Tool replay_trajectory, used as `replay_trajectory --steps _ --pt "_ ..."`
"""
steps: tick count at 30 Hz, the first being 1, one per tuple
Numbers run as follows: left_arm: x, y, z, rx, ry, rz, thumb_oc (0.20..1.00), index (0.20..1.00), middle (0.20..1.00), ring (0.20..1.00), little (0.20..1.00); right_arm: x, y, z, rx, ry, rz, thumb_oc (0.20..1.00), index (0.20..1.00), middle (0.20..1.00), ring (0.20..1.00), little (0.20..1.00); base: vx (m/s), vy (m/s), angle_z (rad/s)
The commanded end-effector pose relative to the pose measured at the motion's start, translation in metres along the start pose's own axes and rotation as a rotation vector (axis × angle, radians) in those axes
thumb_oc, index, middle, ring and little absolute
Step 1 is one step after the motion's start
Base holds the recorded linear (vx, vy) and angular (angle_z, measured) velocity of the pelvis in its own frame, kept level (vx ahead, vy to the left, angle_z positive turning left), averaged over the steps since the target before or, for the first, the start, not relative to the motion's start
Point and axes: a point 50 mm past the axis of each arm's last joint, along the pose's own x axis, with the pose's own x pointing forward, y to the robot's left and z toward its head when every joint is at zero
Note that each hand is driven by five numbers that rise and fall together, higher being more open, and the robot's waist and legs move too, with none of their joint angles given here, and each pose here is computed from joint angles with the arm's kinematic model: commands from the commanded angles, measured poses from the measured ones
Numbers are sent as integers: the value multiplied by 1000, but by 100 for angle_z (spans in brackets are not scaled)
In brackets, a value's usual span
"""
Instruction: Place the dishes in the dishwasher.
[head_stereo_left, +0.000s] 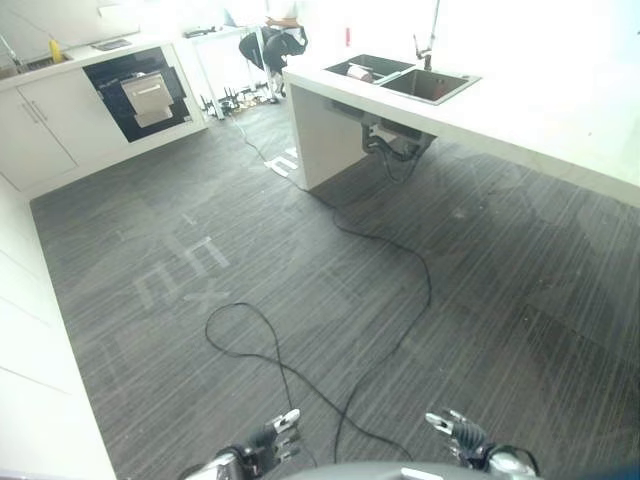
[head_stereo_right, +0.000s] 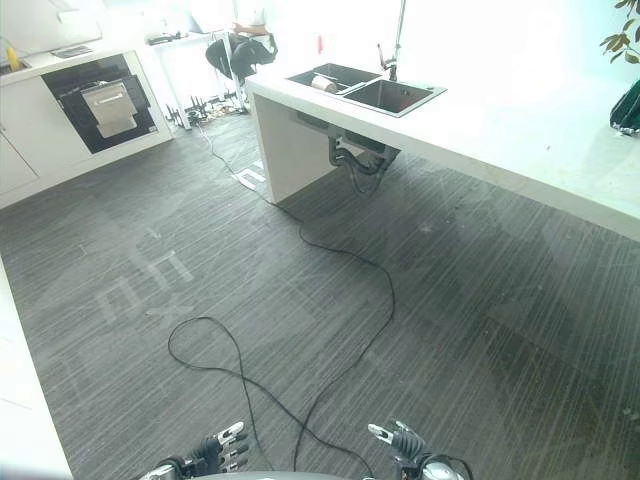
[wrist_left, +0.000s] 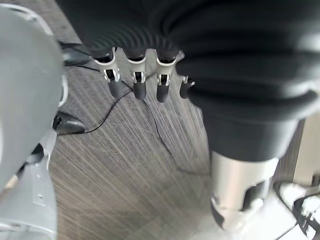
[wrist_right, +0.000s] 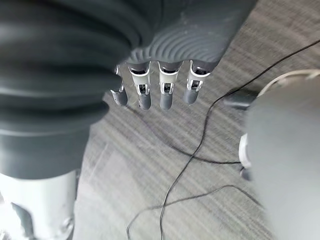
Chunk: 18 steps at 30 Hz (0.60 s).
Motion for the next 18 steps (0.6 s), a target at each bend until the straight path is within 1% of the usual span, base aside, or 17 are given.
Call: replay_trajectory --steps 1,4,7,10,14,15,17,18 --pt "7 -10 26 145 -51 -36 1000 1000 1000 1000 1000 6 4 29 -85 -75 57 1000 1000 1000 1000 1000 0 0 0" --pt "6 -13 31 108 -94 -64 1000 1000 1000 1000 1000 5 7 36 -85 -107 86 1000 1000 1000 1000 1000 -1 -3 1" --pt "5 -14 33 136 -108 -74 1000 1000 1000 1000 1000 5 11 42 -101 -137 111 1000 1000 1000 1000 1000 -4 -15 10" --pt "4 -13 31 107 -100 -87 1000 1000 1000 1000 1000 5 13 38 -124 -100 139 1000 1000 1000 1000 1000 -2 -5 3" --pt "4 -12 26 99 -87 -82 1000 1000 1000 1000 1000 6 13 36 -113 -91 134 1000 1000 1000 1000 1000 9 -5 0" --pt "5 -11 25 151 -63 -59 1000 1000 1000 1000 1000 6 12 37 -115 -99 132 1000 1000 1000 1000 1000 0 0 0" --pt "6 -11 26 175 -63 -48 1000 1000 1000 1000 1000 6 12 38 -117 -100 132 1000 1000 1000 1000 1000 0 0 0" --pt "6 -10 30 277 -69 -14 1000 1000 1000 1000 1000 6 13 38 -143 -92 146 1000 1000 1000 1000 1000 0 0 0"
